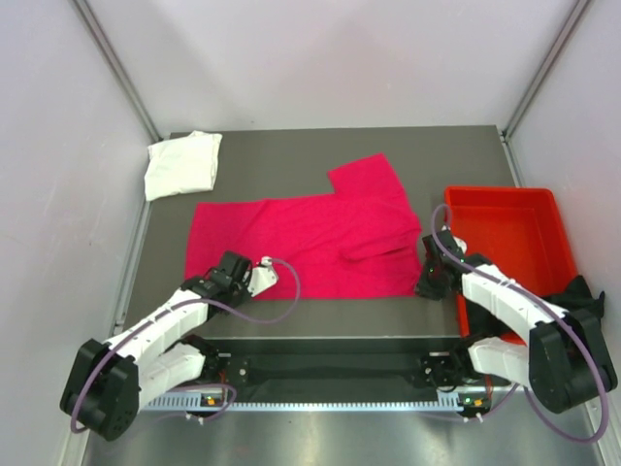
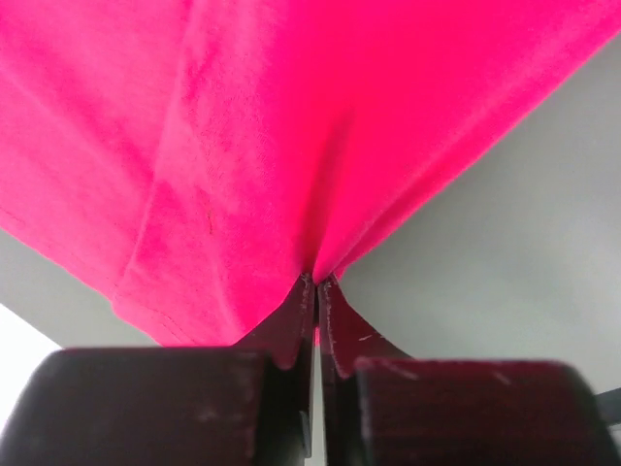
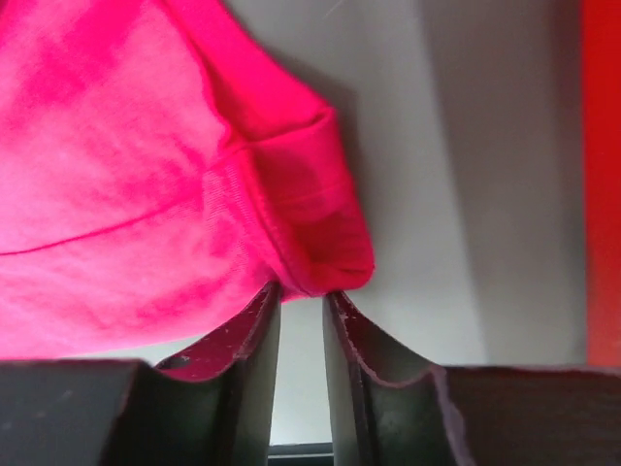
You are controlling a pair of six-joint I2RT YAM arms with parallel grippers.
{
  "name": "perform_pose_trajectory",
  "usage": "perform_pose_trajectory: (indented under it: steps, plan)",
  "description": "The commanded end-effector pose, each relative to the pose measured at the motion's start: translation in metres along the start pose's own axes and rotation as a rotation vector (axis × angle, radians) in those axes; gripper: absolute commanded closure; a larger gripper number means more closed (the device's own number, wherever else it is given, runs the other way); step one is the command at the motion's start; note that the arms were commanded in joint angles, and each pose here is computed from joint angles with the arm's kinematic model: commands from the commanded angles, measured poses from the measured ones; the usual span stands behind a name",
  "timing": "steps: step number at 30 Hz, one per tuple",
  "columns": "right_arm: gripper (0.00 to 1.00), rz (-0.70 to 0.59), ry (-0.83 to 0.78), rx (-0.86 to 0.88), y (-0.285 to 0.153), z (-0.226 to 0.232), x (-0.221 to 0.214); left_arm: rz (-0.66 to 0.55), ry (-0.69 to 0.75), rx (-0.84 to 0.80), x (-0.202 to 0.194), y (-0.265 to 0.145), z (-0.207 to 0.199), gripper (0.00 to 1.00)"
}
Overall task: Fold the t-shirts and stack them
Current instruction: Fold the tshirt
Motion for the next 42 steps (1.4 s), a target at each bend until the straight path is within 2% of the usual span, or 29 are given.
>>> perform_pose_trajectory:
  steps: [1, 10, 19, 24, 28, 29, 30, 32, 33, 34, 35, 36, 39, 42]
  plan:
    - [0.85, -0.044, 0.011, -0.011, -0.004, -0.006, 0.011, 0.065, 0.087, 0.04, -0.012, -0.001, 0.009, 1.0]
    - [1.0, -0.027, 0.015, -0.014, -0.008, -0.016, 0.002, 0.128, 0.114, -0.016, -0.027, -0.01, 0.002, 1.0]
    - [1.0, 0.068, 0.035, 0.026, -0.018, -0.013, -0.02, 0.137, 0.171, -0.126, -0.033, -0.026, -0.012, 1.0]
    - [1.0, 0.119, 0.09, 0.107, -0.031, -0.004, -0.042, 0.13, 0.214, -0.153, -0.028, -0.036, -0.011, 1.0]
    - [1.0, 0.135, 0.103, 0.074, -0.043, -0.013, -0.052, 0.115, 0.228, -0.21, -0.02, -0.044, -0.016, 1.0]
    - [0.99, 0.11, 0.106, 0.074, -0.047, -0.014, -0.049, 0.119, 0.231, -0.221, -0.02, -0.046, -0.017, 0.95]
    - [0.88, 0.097, 0.106, 0.07, -0.049, -0.015, -0.047, 0.127, 0.234, -0.24, -0.02, -0.047, -0.019, 0.87]
    - [0.72, 0.084, 0.106, 0.075, -0.053, -0.015, -0.046, 0.133, 0.239, -0.252, -0.019, -0.049, -0.019, 0.49]
    - [0.58, 0.063, 0.106, 0.082, -0.056, -0.013, -0.039, 0.144, 0.237, -0.25, -0.019, -0.05, -0.018, 0.41]
    - [0.54, 0.043, 0.099, 0.086, -0.059, -0.012, -0.034, 0.141, 0.232, -0.245, -0.014, -0.054, -0.015, 0.29]
    - [0.52, 0.016, 0.093, 0.09, -0.064, -0.011, -0.026, 0.141, 0.231, -0.241, -0.011, -0.057, -0.013, 0.27]
    - [0.5, -0.042, 0.086, 0.1, -0.075, -0.007, -0.008, 0.153, 0.223, -0.242, -0.01, -0.061, -0.012, 0.02]
    - [0.45, -0.204, 0.01, 0.133, -0.104, 0.006, 0.043, 0.083, 0.17, -0.205, 0.019, -0.082, 0.003, 0.01]
    - [0.41, -0.348, -0.153, 0.17, -0.131, 0.025, 0.1, -0.068, 0.066, -0.134, 0.071, -0.106, 0.033, 0.01]
Point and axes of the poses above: each gripper's point midway between its finger pads, its own y axis out along the fingers, its own z axis along the line the jaws close on, x = y × z, the point moved 1 cm from there along -y, back along the fingers, and after that the axes turned 15 degrees about -y, right-handed, at the moved point
